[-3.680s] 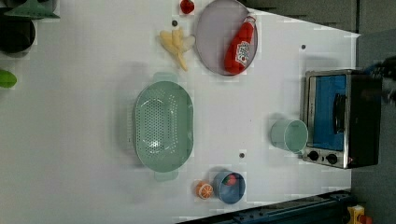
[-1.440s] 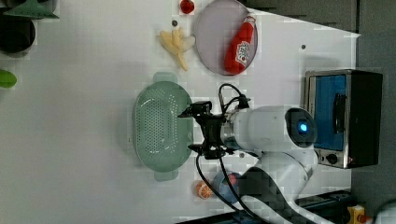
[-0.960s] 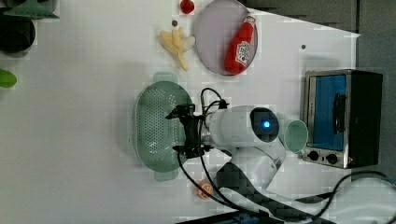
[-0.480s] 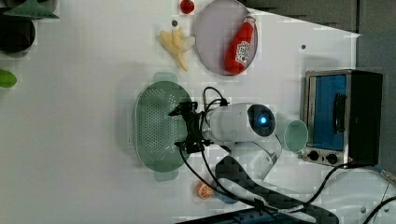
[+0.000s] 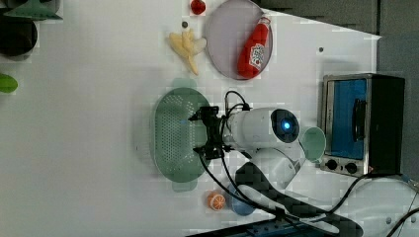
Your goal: Drag strainer left to right.
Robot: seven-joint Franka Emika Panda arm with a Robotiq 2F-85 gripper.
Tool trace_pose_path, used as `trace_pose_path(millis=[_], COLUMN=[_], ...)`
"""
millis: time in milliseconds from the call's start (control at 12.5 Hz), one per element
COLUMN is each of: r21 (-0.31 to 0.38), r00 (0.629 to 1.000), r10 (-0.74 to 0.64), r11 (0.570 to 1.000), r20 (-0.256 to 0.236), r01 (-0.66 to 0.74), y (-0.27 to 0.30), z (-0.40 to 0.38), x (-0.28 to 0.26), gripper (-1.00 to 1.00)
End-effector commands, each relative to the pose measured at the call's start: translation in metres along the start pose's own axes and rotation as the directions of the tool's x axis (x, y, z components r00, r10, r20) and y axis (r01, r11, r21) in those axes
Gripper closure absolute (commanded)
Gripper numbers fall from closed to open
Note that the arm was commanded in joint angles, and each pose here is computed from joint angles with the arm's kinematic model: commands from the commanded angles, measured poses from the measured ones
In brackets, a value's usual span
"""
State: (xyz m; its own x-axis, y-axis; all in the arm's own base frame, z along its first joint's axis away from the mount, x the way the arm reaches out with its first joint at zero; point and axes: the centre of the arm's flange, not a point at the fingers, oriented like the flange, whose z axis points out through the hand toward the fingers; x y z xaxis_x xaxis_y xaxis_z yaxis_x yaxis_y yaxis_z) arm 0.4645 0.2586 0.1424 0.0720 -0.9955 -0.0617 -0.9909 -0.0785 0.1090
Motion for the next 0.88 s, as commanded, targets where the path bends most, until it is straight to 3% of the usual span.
trace_pose_path(millis=[80, 880], r21=[0.048, 0.039], r00=[0.997, 0.997], r10=[0.081, 0.047], r11=[0.996, 0.998], r20=[-0.005, -0.061], r01=[-0.081, -0.045], y=[-0.012, -0.01], z=[-0.028, -0.034], x=[0.03, 0.124], gripper=[-1.0, -1.0])
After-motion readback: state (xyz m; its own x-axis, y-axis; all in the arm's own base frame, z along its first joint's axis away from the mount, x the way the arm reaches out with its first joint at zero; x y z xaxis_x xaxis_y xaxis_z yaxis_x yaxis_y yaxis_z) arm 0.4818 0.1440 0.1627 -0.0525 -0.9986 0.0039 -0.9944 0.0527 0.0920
